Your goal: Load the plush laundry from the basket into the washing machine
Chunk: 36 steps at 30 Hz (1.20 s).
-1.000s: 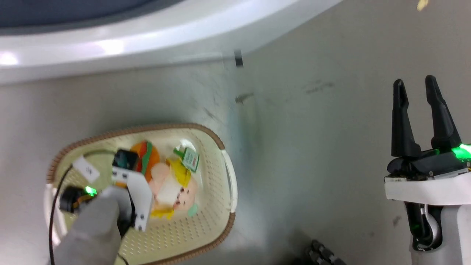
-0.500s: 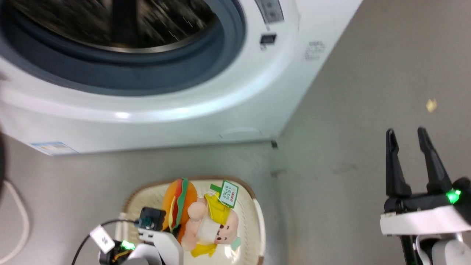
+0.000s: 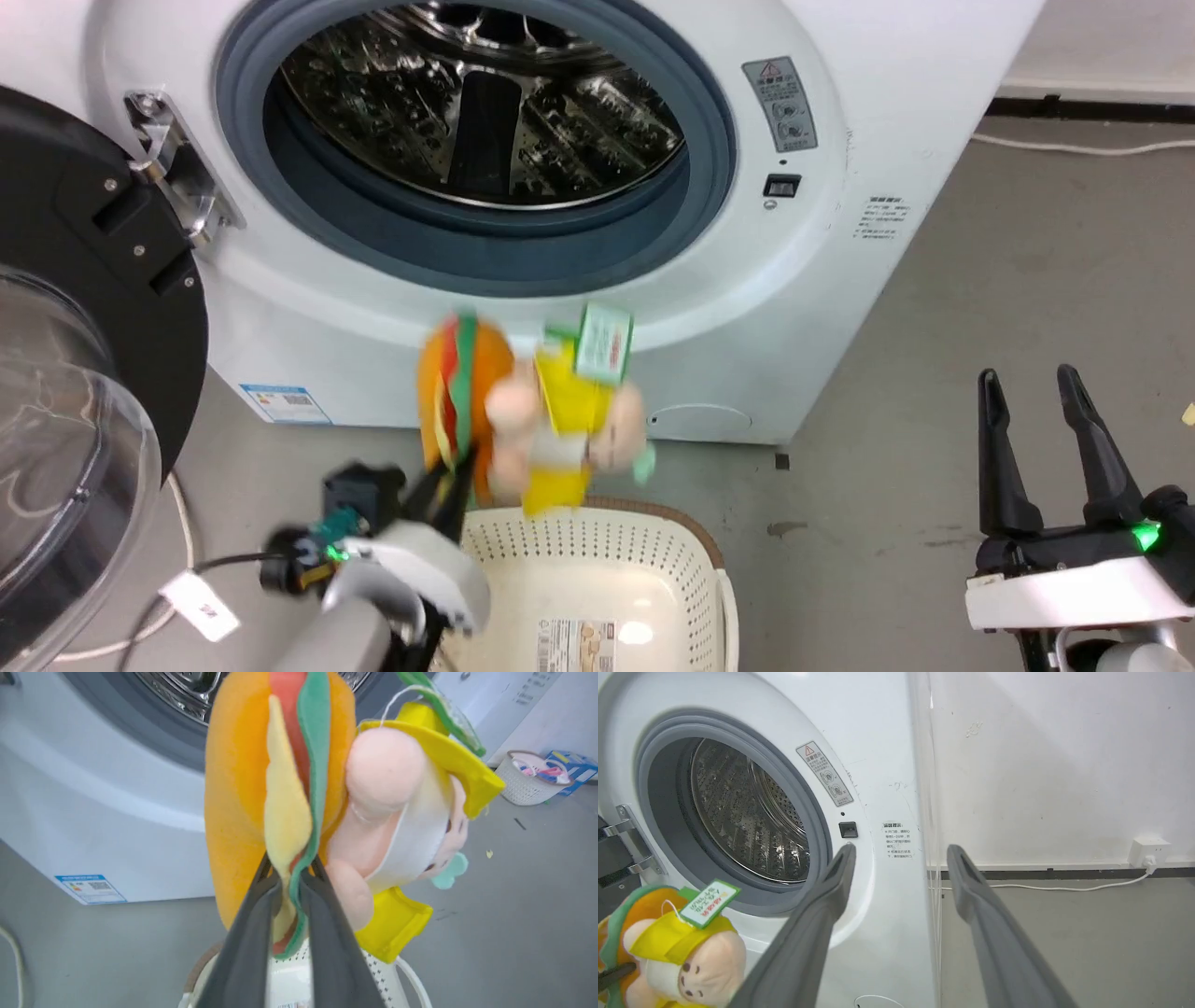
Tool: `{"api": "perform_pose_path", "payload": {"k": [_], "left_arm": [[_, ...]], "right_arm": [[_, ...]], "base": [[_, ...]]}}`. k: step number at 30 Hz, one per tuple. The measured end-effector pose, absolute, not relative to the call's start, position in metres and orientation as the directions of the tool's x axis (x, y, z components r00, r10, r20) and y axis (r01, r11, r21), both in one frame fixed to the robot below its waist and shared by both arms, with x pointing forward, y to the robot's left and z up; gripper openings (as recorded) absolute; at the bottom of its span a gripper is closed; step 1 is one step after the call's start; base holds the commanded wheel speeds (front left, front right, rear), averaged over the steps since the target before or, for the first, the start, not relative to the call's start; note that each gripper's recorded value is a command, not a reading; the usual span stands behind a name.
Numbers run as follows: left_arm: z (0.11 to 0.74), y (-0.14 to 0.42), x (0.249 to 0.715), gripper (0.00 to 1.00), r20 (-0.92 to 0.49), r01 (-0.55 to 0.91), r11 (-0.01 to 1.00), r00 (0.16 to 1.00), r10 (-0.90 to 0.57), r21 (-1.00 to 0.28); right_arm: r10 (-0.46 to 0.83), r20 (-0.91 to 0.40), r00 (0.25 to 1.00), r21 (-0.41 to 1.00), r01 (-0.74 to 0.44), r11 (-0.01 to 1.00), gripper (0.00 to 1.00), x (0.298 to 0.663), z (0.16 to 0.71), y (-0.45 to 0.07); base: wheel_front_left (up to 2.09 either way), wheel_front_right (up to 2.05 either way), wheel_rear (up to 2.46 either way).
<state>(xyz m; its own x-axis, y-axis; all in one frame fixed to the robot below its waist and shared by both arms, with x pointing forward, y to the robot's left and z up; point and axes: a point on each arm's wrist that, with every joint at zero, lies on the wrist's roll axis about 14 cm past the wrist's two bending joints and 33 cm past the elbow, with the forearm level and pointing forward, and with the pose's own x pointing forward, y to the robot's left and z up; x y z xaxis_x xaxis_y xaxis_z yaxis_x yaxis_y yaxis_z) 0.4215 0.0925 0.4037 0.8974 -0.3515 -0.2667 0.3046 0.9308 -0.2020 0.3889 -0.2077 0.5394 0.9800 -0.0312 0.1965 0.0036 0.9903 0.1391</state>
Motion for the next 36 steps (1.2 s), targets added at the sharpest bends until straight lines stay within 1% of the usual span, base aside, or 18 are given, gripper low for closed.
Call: {"api": "perform_pose_path", "payload": {"k": [3, 7, 11, 15, 20, 22, 28, 32, 36], "left_arm": [[0.443, 0.093, 0.440, 0.00, -0.127, 0.301, 0.935, 0.937, -0.327, -0.188], [0.480, 0.093, 0.464, 0.00, 0.014, 0.307, 0.935, 0.951, -0.309, -0.178], [0.485, 0.092, 0.496, 0.00, 0.056, 0.314, 0.934, 0.949, -0.309, -0.171], [0.494, 0.089, 0.551, 0.00, 0.072, 0.336, 0.933, 0.941, -0.329, -0.129], [0.490, 0.078, 0.619, 0.00, 0.008, 0.374, 0.923, 0.927, -0.375, -0.095], [0.484, 0.076, 0.645, 0.00, -0.032, 0.382, 0.923, 0.923, -0.384, -0.055], [0.453, 0.083, 0.714, 0.00, -0.166, 0.344, 0.939, 0.927, -0.337, 0.015], [0.426, 0.081, 0.742, 0.00, -0.255, 0.325, 0.945, 0.917, -0.306, 0.038], [0.383, 0.071, 0.747, 0.00, -0.378, 0.338, 0.940, 0.877, -0.295, 0.050]], "right_arm": [[-0.029, 0.182, 0.983, 0.137, 0.004, 0.991, 1.00, 0.392, 0.534, -0.207], [-0.037, 0.153, 0.987, 0.133, 0.016, 0.991, 1.00, 0.398, 0.523, -0.210], [-0.044, 0.132, 0.990, 0.129, 0.026, 0.991, 1.00, 0.410, 0.513, -0.213], [-0.059, 0.107, 0.992, 0.134, 0.045, 0.990, 1.00, 0.422, 0.501, -0.219], [-0.106, 0.061, 0.992, 0.141, 0.097, 0.985, 1.00, 0.431, 0.482, -0.236], [-0.128, 0.034, 0.991, 0.144, 0.122, 0.982, 1.00, 0.432, 0.471, -0.243], [-0.175, -0.056, 0.983, 0.151, 0.182, 0.972, 1.00, 0.430, 0.439, -0.258], [-0.198, -0.090, 0.976, 0.147, 0.210, 0.967, 1.00, 0.429, 0.428, -0.266], [-0.217, -0.117, 0.969, 0.136, 0.232, 0.963, 1.00, 0.425, 0.420, -0.273]], "base": [[0.00, 0.00, 0.00], [0.00, 0.00, 0.00], [0.00, 0.00, 0.00], [0.00, 0.00, 0.00], [0.00, 0.00, 0.00], [0.00, 0.00, 0.00], [0.00, 0.00, 0.00], [0.00, 0.00, 0.00], [0.00, 0.00, 0.00]]}}
